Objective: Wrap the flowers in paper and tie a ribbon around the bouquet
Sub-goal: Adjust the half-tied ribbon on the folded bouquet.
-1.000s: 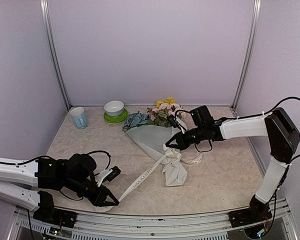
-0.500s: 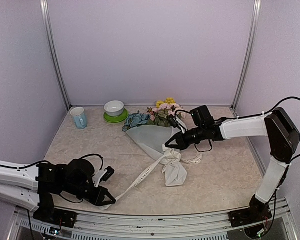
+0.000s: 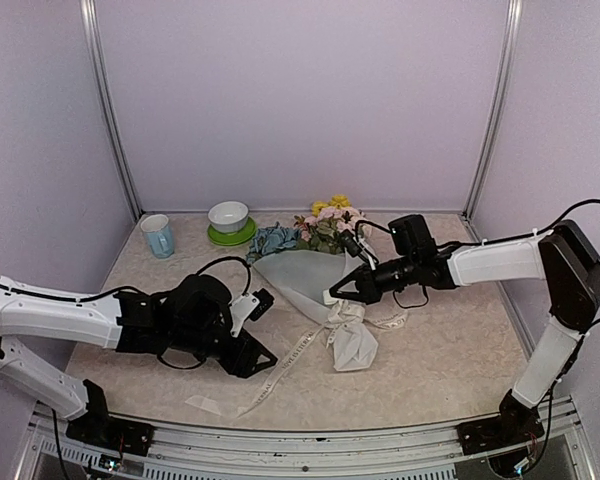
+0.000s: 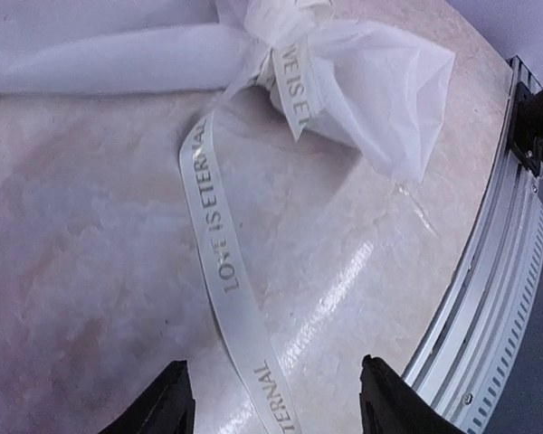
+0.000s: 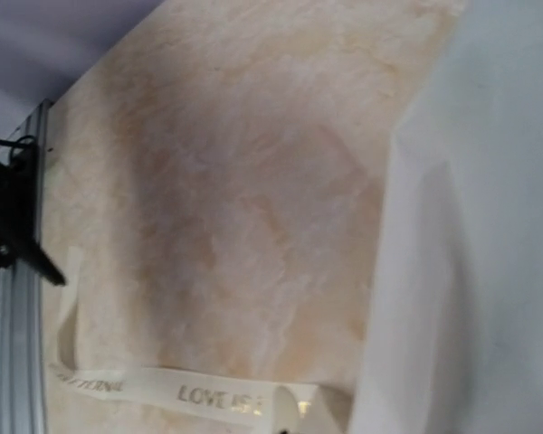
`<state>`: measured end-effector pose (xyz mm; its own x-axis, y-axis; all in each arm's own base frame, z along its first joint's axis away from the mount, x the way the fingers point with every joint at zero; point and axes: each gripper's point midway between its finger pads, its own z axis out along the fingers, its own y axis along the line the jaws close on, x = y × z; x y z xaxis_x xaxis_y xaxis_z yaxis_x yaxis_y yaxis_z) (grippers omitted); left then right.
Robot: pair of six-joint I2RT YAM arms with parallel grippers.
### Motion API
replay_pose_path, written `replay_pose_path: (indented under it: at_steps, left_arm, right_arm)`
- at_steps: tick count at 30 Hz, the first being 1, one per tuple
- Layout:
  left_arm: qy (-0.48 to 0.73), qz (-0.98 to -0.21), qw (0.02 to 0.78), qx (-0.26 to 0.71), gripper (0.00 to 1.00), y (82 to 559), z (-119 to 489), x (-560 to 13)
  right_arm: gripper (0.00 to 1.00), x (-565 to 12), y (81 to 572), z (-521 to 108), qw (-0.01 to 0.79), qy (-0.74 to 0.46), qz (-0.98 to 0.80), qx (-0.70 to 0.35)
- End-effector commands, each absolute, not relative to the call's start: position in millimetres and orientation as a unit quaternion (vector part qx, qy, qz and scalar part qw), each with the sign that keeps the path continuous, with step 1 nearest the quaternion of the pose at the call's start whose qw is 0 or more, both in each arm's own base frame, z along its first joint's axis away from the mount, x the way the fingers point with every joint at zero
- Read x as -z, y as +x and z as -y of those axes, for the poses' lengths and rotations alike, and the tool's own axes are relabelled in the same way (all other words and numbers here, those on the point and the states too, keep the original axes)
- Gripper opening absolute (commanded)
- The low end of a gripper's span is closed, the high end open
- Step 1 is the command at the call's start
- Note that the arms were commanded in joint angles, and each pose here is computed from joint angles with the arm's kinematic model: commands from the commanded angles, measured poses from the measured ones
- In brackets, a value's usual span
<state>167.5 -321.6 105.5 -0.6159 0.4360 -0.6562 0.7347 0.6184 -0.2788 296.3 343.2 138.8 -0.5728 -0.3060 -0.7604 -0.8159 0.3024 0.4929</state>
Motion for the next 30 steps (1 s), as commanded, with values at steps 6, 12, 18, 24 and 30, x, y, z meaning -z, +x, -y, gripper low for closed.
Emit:
replay_pose_path:
  at_steps: [6, 12, 18, 24, 30]
  left_arm:
    - [0.394, -0.744, 0.423, 0.335, 0.44, 256, 399, -168]
    - [0.433, -0.698, 0.406, 0.401, 0.44, 265, 442, -157]
    - [0.455, -0.711, 0.373, 0.386, 0.44, 270, 454, -116]
    - [0.457, -0.712, 0.372, 0.381, 0.33, 273, 450, -113]
    - [0.473, -0.685, 0.370, 0.412, 0.06, 264, 454, -131]
  right_arm:
    - [0.00, -171, 284, -351, 0.300, -0.368, -0.701, -0.532]
    - [0.04, -176, 285, -351, 0.316, -0.352, -0.692, -0.545]
    - [0.21, -141, 306, -334, 0.315, -0.309, -0.773, -0.456]
    - [0.23, -155, 306, -312, 0.335, -0.307, -0.800, -0.391]
    - [0.29, -163, 295, -302, 0.303, -0.301, -0.822, -0.377]
